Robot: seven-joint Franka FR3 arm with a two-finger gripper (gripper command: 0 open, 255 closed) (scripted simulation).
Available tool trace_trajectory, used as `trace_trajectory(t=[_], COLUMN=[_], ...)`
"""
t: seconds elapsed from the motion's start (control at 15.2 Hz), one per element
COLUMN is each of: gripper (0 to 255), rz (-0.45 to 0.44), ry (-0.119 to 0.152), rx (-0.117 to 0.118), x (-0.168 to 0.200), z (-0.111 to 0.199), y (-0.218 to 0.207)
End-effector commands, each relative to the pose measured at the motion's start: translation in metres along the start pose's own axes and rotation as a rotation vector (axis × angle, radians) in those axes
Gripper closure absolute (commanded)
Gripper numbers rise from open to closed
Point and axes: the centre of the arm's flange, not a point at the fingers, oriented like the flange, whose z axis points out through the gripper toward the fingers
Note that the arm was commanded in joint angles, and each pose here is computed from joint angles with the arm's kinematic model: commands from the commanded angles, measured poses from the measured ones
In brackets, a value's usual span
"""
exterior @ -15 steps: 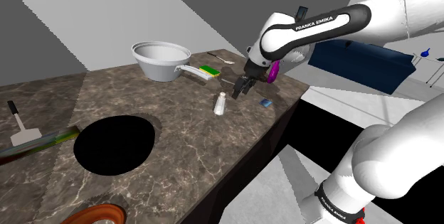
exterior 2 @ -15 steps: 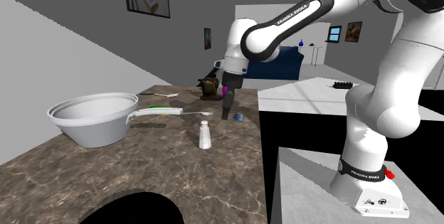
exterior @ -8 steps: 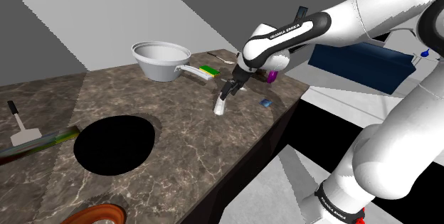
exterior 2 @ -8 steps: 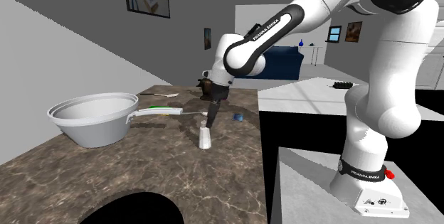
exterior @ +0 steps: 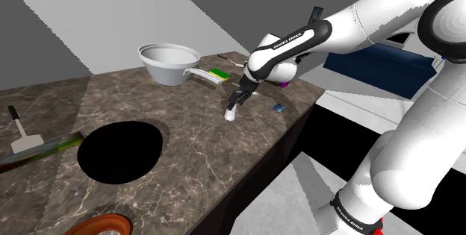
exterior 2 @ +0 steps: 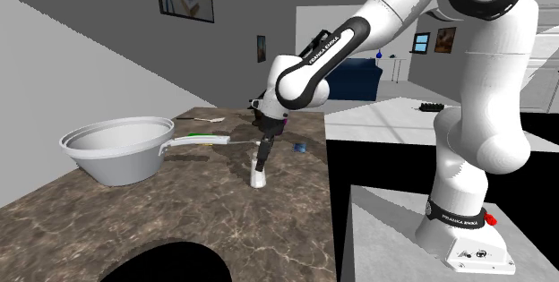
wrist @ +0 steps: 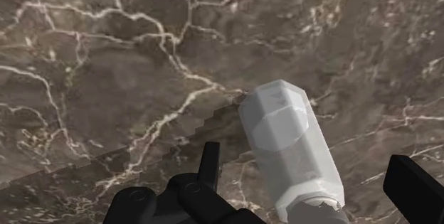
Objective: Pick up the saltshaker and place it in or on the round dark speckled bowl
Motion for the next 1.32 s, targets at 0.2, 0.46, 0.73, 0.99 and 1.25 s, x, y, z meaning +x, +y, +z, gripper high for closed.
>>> trace_trajectory(t=[0.2,0.46,0.73,0.99,1.25], gripper=[0,255,255,255,255], rz=[0.0,0.0,0.0,0.0,0.0], ry=[0.0,0.0,0.0,0.0,0.0], rx=[0.0,0.0,0.0,0.0,0.0], x=[0.0,0.0,0.0,0.002,0.007], z=[0.001,0.001,0.001,-0.004,-0.025], y=[0.0,0.0,0.0,-0.001,-0.003])
